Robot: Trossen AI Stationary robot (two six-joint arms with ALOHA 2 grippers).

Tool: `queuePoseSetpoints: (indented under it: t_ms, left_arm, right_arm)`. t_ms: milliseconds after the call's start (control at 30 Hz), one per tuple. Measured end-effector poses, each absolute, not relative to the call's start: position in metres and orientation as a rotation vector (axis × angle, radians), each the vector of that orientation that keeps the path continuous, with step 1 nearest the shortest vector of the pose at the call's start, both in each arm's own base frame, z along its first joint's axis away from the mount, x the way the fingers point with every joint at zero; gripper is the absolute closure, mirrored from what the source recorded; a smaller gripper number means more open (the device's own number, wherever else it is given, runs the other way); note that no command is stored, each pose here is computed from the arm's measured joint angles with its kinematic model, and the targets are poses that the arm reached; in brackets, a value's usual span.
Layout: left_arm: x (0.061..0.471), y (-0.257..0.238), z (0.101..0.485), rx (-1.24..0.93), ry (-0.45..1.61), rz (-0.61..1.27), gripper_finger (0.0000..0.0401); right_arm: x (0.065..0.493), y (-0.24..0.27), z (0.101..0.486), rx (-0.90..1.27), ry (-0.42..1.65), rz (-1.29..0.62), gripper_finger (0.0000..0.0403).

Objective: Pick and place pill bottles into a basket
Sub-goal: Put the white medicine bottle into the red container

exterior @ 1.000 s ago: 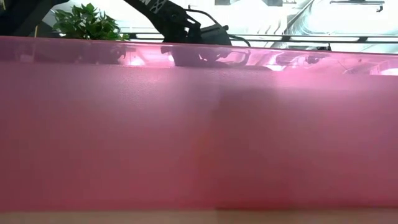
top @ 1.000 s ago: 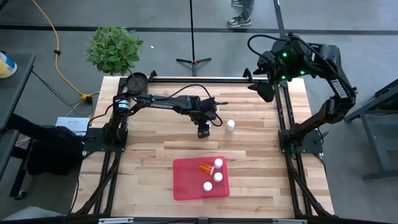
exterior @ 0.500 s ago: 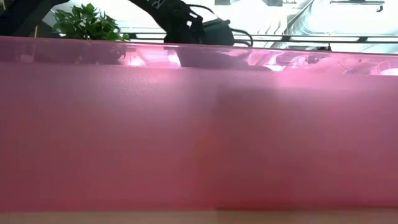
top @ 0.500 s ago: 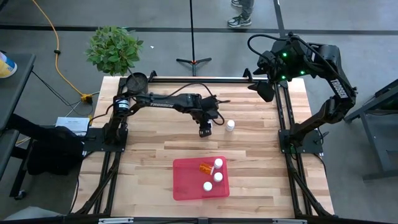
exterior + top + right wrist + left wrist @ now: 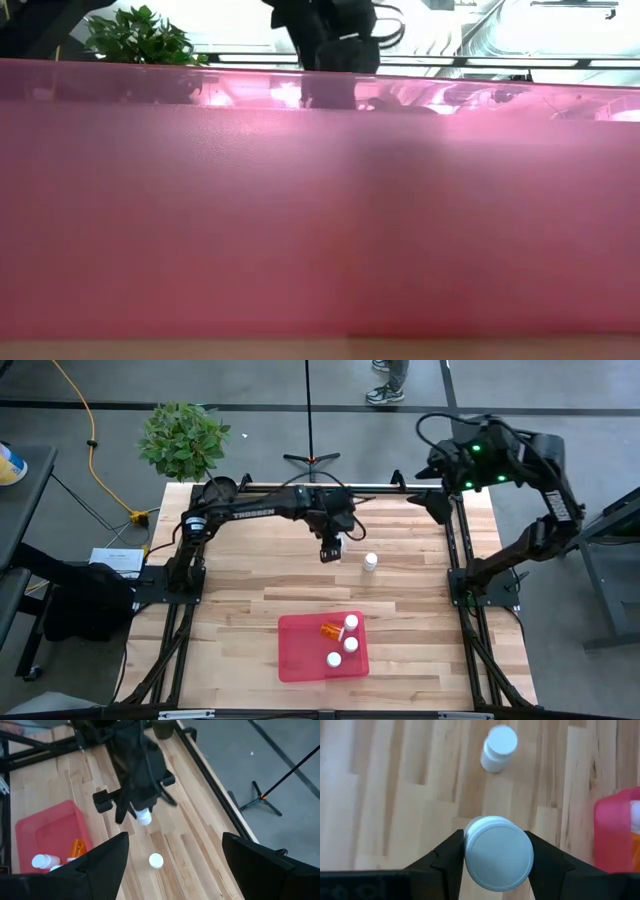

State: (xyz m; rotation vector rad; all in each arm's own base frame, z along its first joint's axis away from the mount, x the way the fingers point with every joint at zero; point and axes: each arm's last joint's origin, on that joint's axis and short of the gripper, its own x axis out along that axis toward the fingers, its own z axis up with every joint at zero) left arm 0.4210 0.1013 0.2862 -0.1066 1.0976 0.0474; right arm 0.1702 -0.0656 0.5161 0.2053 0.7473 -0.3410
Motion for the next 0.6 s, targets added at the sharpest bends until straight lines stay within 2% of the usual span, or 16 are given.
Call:
queuePoseSetpoints:
  t_ms: [333, 600]
  left_arm:
    - [0.397, 0.118, 0.323, -0.120, 1.056, 0.065, 0.0195]
    - [0.368, 0.111, 0.365, -0.122, 0.969, 0.053, 0.0196]
  right_arm:
    - [0.127, -0.050, 0.532, 0.215, 0.632, -0.403, 0.0091]
    - [0.123, -0.049, 0.532, 0.209, 0.624, -0.413, 0.0091]
